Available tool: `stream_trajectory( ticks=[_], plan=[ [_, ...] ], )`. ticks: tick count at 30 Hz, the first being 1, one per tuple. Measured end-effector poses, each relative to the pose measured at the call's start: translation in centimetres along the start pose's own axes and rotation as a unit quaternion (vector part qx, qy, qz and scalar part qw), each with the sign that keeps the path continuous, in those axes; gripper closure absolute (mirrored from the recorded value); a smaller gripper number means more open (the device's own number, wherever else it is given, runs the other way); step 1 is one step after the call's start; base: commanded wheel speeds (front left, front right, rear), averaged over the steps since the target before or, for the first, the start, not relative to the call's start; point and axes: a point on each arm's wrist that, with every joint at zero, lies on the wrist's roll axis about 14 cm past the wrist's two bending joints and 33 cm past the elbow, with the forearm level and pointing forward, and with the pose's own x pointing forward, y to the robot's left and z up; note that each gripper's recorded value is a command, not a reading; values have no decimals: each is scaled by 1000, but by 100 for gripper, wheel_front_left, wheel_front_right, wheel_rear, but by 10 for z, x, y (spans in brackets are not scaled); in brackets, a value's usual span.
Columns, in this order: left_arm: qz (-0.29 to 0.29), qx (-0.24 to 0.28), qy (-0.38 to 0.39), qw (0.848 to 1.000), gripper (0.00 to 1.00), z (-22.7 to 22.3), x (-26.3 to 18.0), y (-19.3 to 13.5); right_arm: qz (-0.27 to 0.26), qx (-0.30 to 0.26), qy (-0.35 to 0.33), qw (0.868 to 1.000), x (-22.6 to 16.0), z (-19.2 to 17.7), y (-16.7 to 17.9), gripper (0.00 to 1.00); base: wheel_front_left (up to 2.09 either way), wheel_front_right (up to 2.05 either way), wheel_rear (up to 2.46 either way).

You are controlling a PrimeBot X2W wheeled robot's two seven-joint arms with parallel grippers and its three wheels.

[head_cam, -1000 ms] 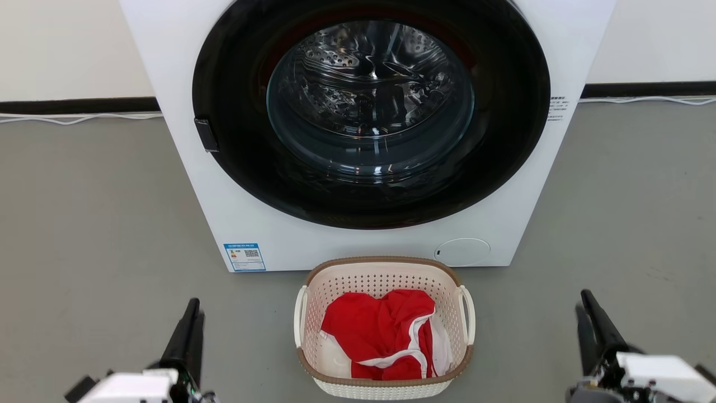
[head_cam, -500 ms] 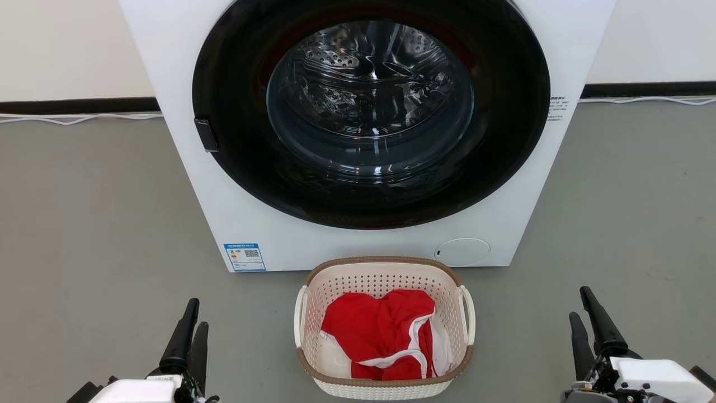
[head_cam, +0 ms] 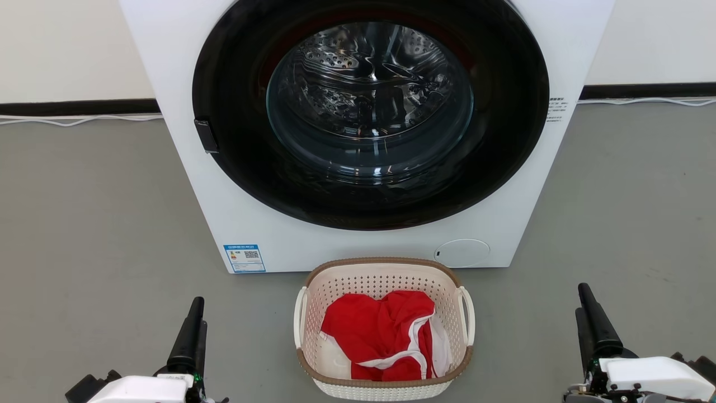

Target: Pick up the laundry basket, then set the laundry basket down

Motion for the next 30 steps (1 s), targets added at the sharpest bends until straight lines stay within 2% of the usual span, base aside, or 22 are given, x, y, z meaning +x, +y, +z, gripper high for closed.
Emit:
stream_trajectory(
  ticks=[6, 12, 22, 30],
  plan=[
    [-2, 43, -1, 999, 0, -1, 0, -2, 5, -65, 2, 998, 0, -1, 4, 0, 0, 0, 0],
    [-2, 94, -1, 996, 0, -2, 1, -3, 14, -147, 10, 989, 0, -7, 8, 0, 0, 0, 0],
    [2, 215, 7, 977, 0, -1, 1, 0, 21, -271, 21, 962, 1, -12, 9, 0, 0, 0, 0],
    [-5, 273, 3, 962, 0, -2, 2, -3, 34, -340, 17, 940, 3, -13, 16, 0, 0, 0, 0]
  ],
)
